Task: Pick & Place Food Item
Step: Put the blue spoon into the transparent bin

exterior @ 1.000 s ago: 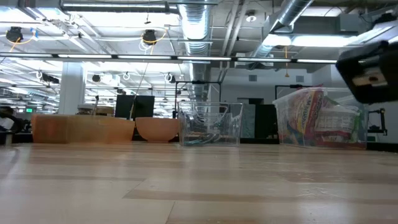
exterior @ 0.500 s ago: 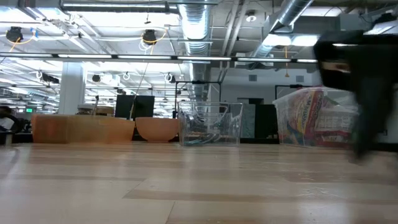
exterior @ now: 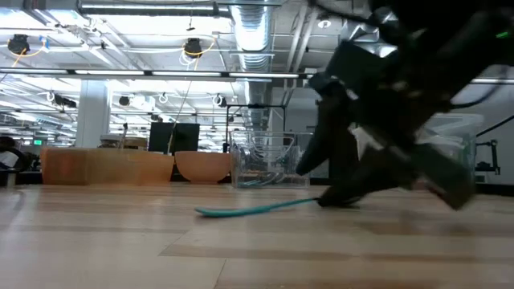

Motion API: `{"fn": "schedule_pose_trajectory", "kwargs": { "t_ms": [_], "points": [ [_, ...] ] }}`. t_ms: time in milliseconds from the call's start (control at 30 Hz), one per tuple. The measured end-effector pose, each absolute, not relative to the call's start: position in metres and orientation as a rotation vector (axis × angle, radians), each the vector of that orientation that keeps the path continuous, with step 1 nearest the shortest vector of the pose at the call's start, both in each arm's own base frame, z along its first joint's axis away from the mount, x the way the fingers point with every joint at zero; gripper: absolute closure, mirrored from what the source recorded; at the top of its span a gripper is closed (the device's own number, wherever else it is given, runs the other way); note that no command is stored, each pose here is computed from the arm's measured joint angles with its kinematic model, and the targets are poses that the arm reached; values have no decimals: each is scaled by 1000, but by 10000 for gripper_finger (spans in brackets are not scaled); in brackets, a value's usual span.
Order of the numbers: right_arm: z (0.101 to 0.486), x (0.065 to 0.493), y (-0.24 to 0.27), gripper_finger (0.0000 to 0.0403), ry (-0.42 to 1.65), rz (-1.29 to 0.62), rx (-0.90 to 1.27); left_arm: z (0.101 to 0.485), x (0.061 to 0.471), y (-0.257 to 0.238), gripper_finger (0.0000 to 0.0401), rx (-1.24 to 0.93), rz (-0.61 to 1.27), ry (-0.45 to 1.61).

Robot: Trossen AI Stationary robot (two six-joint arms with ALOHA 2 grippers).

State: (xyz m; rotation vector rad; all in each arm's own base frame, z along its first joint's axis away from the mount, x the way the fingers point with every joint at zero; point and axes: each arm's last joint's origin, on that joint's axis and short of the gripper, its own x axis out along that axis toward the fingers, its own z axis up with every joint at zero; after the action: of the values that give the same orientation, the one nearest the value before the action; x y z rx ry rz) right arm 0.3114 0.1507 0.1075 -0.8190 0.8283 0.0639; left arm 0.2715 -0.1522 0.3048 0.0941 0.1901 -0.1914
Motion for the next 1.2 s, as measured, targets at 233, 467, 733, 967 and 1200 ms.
{"fn": "schedule_pose_trajectory", "kwargs": {
  "t_ms": [233, 467, 733, 967, 1200],
  "points": [
    [108, 324, 122, 191, 869, 6, -761, 305, 271, -152, 348, 94, -191, 190],
    [104, 310, 123, 191, 970, -98, -911, 305, 271, -152, 348, 95, -191, 190],
    [103, 299, 118, 191, 1029, -285, -1113, 305, 271, -152, 348, 95, -191, 190],
    [120, 295, 125, 191, 937, -377, -1030, 305, 271, -152, 348, 95, -191, 190],
    [176, 283, 130, 191, 648, -548, -454, 305, 271, -152, 348, 95, -192, 191]
  ]
}}
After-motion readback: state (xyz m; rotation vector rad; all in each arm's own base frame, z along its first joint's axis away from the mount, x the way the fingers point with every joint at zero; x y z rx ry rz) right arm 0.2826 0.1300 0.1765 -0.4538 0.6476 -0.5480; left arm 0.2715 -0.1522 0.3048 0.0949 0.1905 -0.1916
